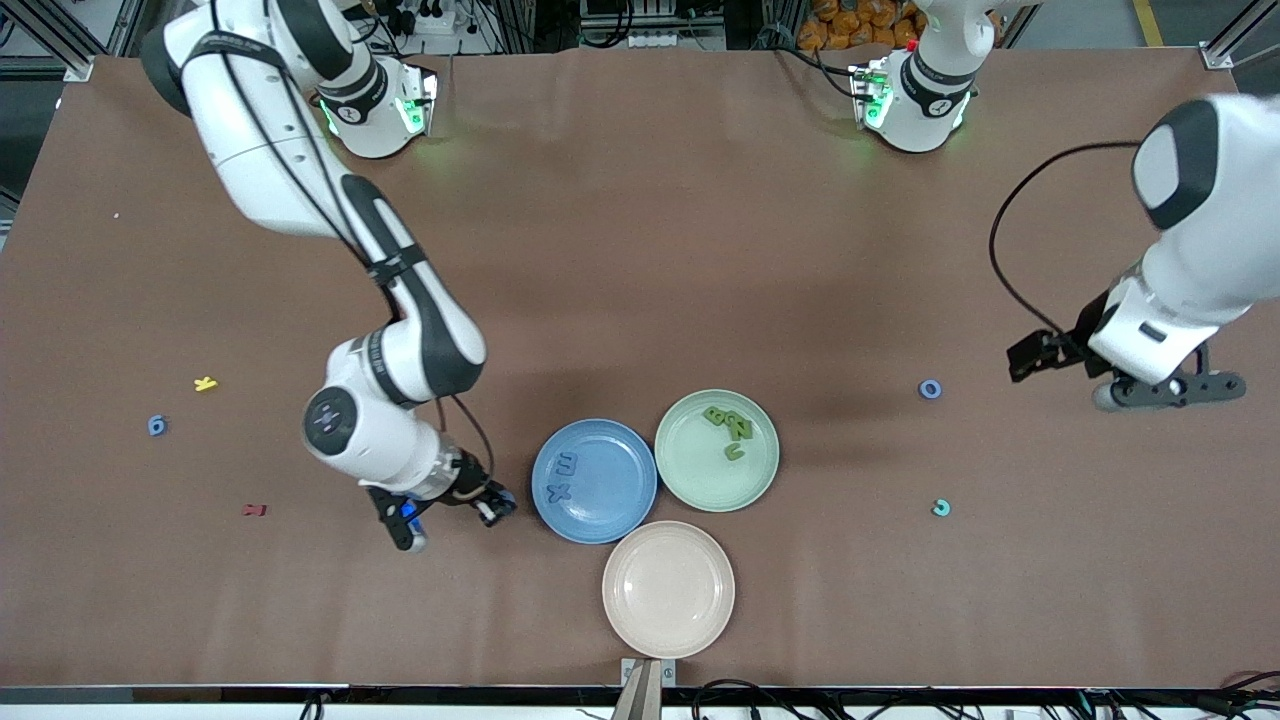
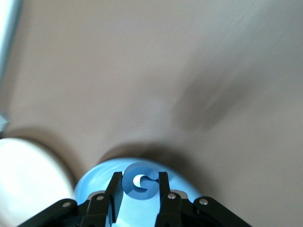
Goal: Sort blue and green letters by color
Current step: 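Place the blue G on the blue plate while the left gripper withdraws, then move the right gripper to the blue g and grasp it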
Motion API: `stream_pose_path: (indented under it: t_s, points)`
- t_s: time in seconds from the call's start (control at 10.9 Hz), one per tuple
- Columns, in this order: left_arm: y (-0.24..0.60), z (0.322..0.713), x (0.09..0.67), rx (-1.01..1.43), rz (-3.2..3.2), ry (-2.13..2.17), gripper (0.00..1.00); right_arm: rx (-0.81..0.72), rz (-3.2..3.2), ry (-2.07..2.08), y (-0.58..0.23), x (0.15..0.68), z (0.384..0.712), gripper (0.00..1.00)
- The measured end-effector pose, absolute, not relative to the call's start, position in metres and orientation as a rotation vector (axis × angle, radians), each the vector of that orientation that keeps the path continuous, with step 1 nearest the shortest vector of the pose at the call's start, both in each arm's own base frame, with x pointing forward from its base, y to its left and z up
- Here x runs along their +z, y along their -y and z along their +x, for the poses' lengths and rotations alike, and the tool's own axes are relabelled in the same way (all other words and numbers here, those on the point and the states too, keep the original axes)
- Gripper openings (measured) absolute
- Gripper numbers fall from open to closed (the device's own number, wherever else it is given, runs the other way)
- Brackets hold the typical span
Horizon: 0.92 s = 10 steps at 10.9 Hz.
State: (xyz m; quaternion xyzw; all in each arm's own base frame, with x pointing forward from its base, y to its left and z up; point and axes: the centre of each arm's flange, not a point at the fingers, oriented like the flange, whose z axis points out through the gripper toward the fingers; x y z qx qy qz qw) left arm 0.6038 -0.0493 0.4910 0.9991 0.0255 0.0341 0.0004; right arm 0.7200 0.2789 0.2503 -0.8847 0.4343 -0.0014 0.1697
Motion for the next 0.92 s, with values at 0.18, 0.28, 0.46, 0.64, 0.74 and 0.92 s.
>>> stream_pose_path:
  t_s: [0.18,0.28,0.46,0.64,0.74,0.92]
  points:
    - [0.052,0.590,0.536,0.025,3.154,-0.034,1.00,-0.066,-2.366,-1.330,-0.331,0.259,0.708,0.35]
    - [0.050,0.586,0.558,-0.010,3.158,0.003,1.00,-0.072,-2.312,-1.365,-0.353,0.259,0.700,0.35]
    - [0.034,0.577,0.600,-0.007,3.167,0.062,1.00,-0.053,-2.275,-1.393,-0.388,0.252,0.682,0.58]
    - [0.023,0.569,0.617,0.018,3.170,0.103,1.00,-0.071,-2.294,-1.372,-0.389,0.251,0.681,0.83]
    - [0.025,0.567,0.622,0.031,3.170,0.111,1.00,-0.095,-2.353,-1.320,-0.375,0.247,0.687,0.96]
    - [0.033,0.563,0.633,0.030,3.169,0.133,1.00,-0.059,-2.550,-1.165,-0.323,0.234,0.703,1.00]
